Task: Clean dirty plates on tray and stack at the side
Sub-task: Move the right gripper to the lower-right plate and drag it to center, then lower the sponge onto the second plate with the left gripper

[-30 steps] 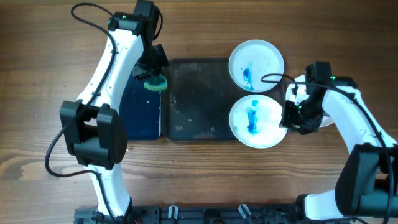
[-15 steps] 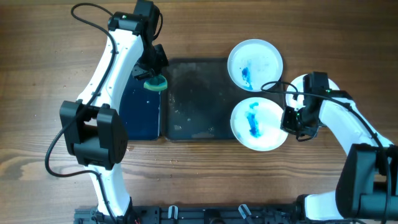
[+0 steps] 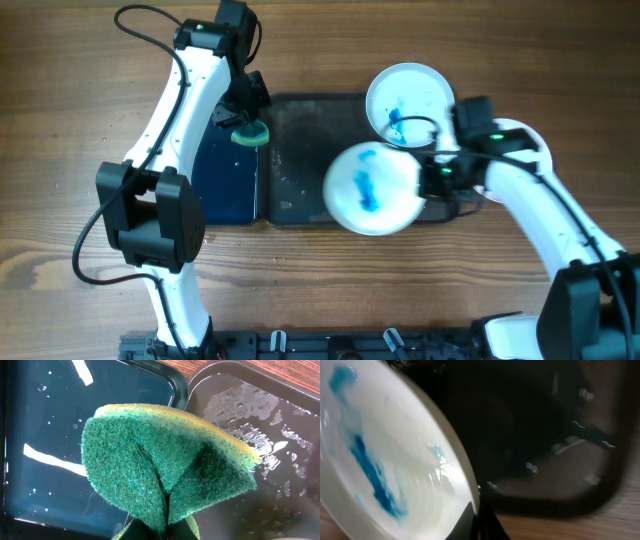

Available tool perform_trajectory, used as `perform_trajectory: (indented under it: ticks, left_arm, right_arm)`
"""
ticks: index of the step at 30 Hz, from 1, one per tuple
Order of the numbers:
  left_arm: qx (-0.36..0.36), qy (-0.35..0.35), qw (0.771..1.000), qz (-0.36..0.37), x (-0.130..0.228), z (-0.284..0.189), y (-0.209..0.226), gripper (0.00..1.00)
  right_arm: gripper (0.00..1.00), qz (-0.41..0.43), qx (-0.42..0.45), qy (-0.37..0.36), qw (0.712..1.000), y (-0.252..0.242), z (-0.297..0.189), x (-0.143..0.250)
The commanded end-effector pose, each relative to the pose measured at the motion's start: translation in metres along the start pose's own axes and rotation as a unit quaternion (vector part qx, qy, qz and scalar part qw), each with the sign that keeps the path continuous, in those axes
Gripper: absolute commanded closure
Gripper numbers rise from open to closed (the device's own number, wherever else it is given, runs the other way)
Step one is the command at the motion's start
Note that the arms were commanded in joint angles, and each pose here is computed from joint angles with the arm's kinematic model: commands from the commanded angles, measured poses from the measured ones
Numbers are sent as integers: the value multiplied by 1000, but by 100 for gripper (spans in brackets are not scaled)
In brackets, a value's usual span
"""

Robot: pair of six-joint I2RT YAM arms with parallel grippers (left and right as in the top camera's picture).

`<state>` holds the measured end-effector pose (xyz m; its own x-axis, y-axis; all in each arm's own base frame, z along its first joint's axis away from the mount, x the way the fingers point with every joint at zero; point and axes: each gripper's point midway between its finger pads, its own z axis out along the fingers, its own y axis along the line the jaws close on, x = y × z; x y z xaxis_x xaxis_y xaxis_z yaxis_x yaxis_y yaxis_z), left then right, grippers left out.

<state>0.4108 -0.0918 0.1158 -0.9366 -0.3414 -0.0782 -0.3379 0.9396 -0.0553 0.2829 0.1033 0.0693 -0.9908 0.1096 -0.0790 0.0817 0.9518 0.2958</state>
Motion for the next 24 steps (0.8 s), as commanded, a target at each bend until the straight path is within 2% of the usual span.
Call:
perform_trajectory:
  ticks: [1, 3, 9, 13, 14, 16, 17, 19, 22, 24]
  left_arm:
    - [6, -11, 1000, 0, -4, -6, -4, 96]
    - [6, -11, 1000, 0, -4, -6, -4, 96]
    - [4, -8, 1000, 2, -1, -4, -5, 96]
    - [4, -7, 1000, 7, 2, -4, -9, 96]
    - [5, -7, 1000, 10, 3, -4, -10, 96]
    - [7, -8, 1000, 17, 5, -4, -16, 96]
    - [8, -9, 1000, 21, 7, -4, -20, 96]
    - [10, -10, 999, 28, 10, -4, -25, 96]
    - [13, -13, 999, 39, 14, -3, -34, 96]
    - [14, -12, 999, 44, 16, -1, -37, 96]
  right_arm:
    - [96, 46, -22, -32, 998, 63, 13, -8]
    - [96, 38, -18, -41, 998, 84, 29, -13]
    - [96, 50, 26, -27, 998, 105, 76, -48]
    - [96, 54, 20, 6, 998, 106, 96, -43]
    - [91, 49, 16, 6, 999, 107, 96, -44]
    - [64, 25, 3, 3, 1000, 110, 93, -49]
    - [57, 18, 1, 0, 1000, 108, 91, -53]
    - [53, 5, -9, -1, 1000, 106, 90, -58]
    - [53, -18, -37, -4, 999, 110, 91, -65]
    - [60, -24, -37, -1, 999, 109, 97, -65]
